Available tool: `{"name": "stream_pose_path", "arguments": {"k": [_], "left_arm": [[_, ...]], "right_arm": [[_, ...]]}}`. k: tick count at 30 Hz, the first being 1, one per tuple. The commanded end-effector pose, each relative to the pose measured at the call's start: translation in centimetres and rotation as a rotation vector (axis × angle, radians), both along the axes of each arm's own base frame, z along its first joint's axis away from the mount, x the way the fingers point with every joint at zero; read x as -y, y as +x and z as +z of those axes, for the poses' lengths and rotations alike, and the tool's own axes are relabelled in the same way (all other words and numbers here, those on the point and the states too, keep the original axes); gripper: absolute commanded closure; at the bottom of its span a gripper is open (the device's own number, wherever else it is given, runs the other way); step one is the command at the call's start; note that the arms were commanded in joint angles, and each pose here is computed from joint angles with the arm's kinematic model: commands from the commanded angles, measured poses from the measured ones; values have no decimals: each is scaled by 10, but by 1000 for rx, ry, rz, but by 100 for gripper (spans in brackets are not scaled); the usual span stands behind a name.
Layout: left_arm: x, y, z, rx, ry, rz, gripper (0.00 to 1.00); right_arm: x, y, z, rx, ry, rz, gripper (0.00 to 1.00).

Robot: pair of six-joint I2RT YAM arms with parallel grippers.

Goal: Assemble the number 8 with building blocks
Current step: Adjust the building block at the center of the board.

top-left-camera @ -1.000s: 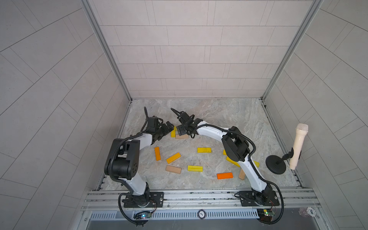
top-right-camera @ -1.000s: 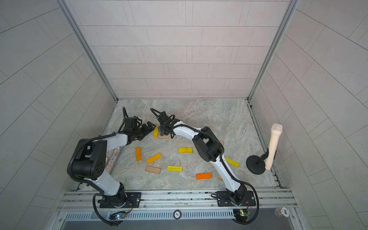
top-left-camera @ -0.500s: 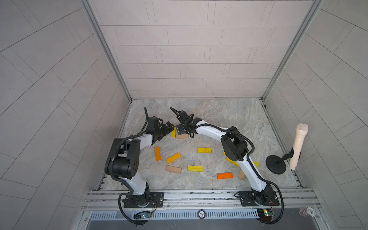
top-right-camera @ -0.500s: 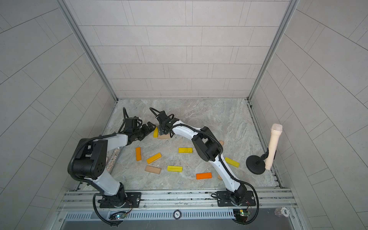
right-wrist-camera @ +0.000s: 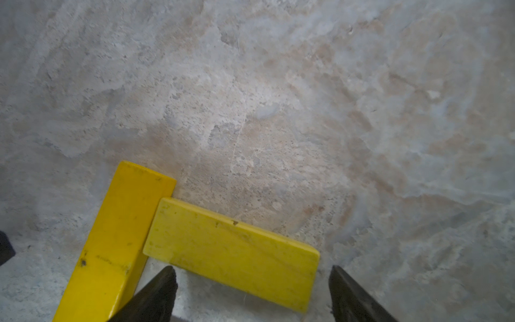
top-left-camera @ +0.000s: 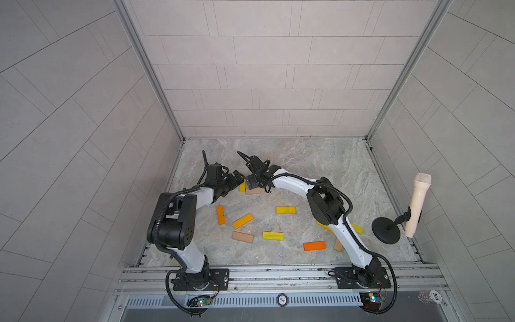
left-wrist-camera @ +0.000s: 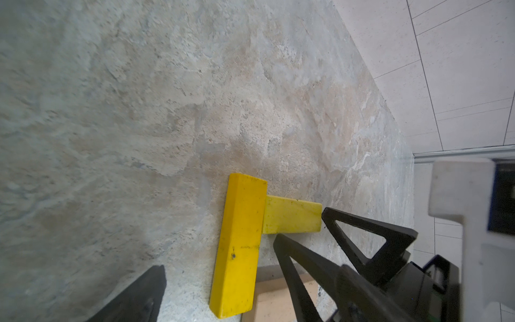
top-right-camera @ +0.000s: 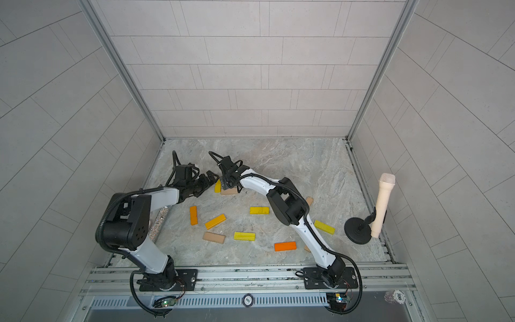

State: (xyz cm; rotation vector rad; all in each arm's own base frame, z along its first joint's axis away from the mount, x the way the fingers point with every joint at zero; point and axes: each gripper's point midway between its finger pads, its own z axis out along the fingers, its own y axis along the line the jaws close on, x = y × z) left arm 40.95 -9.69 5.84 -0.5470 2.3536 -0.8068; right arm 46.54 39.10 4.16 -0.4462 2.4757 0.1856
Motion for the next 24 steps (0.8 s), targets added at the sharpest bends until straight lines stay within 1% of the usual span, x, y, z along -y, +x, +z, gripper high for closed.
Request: {"name": "stream_pose_path", "arguments": {"k": [1,13,19,24], "left_arm": [[1,-1,-5,1,-9,2,0],[1,-1,-6,0,-11,-1,0],[1,-1,-7,0,-11,-3,0],[1,-1,-5,12,-4,-8,0]], "right_arm": [[-2,-1,-4,-8,-9,-12,13],[-4,2,-6,-8,-6,-16,13],[-5,3,-2,-3,-4,-14,13],[-7,2,8,10,8,-3,13]]}}
